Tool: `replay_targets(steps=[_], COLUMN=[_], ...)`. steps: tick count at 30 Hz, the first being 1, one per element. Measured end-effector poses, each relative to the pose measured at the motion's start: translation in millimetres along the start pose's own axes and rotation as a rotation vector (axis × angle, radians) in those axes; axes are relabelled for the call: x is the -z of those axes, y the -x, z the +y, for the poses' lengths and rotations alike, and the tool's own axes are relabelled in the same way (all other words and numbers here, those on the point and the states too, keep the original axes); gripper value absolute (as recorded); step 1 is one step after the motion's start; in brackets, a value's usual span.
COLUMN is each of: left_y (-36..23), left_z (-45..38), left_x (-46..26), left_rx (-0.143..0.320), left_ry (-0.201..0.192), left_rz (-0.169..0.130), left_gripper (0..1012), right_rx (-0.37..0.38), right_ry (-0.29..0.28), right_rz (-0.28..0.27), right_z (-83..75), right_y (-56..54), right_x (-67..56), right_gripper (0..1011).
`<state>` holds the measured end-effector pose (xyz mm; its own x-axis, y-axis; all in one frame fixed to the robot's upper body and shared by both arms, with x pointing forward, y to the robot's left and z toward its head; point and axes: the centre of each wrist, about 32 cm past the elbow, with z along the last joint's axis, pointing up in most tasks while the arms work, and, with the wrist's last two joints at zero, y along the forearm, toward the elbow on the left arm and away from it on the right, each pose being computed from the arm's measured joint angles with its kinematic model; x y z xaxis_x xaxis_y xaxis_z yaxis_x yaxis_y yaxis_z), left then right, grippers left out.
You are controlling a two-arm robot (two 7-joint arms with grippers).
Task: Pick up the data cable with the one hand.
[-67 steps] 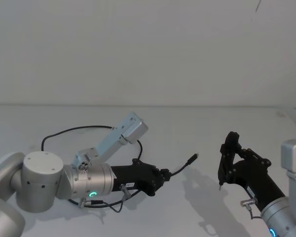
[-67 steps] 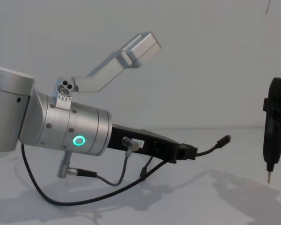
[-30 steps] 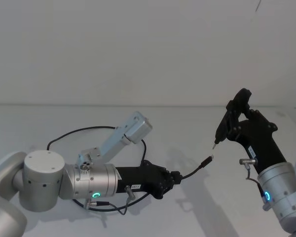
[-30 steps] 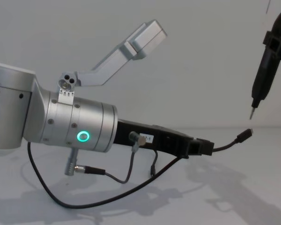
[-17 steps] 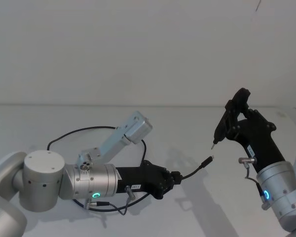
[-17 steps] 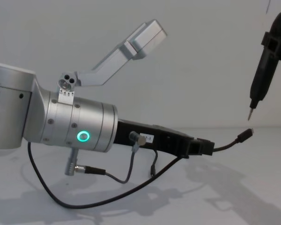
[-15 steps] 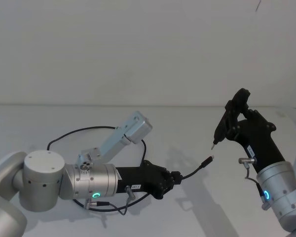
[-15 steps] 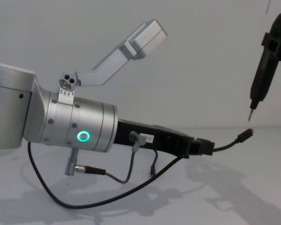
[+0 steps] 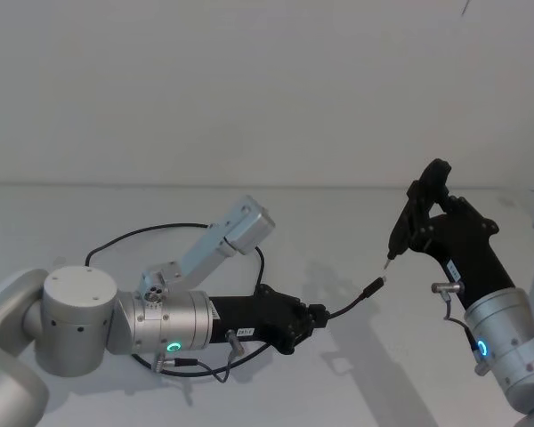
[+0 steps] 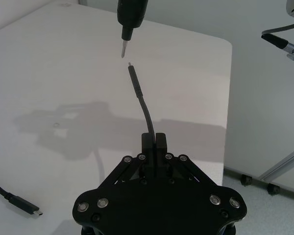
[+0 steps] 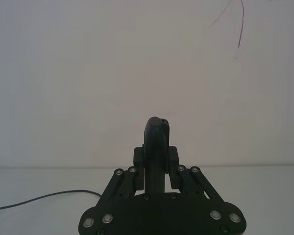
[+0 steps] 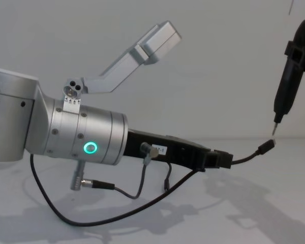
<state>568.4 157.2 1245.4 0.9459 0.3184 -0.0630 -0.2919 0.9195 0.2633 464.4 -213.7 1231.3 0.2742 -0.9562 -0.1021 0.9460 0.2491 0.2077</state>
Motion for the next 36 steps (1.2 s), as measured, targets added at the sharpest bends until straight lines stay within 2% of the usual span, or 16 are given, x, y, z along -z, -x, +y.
replay_targets(steps=[36], left_y=[0.0], left_z=[0.0], left_x=[0.0], left_rx=[0.0], left_ry=[0.0], left_rz=[0.0], left_gripper=[40], right_rx=[-0.058], right_ry=[0.067], right_rz=[0.015], right_z=[-1.8], right_y=[-8.4], right_x=[-8.2], right_gripper=[279])
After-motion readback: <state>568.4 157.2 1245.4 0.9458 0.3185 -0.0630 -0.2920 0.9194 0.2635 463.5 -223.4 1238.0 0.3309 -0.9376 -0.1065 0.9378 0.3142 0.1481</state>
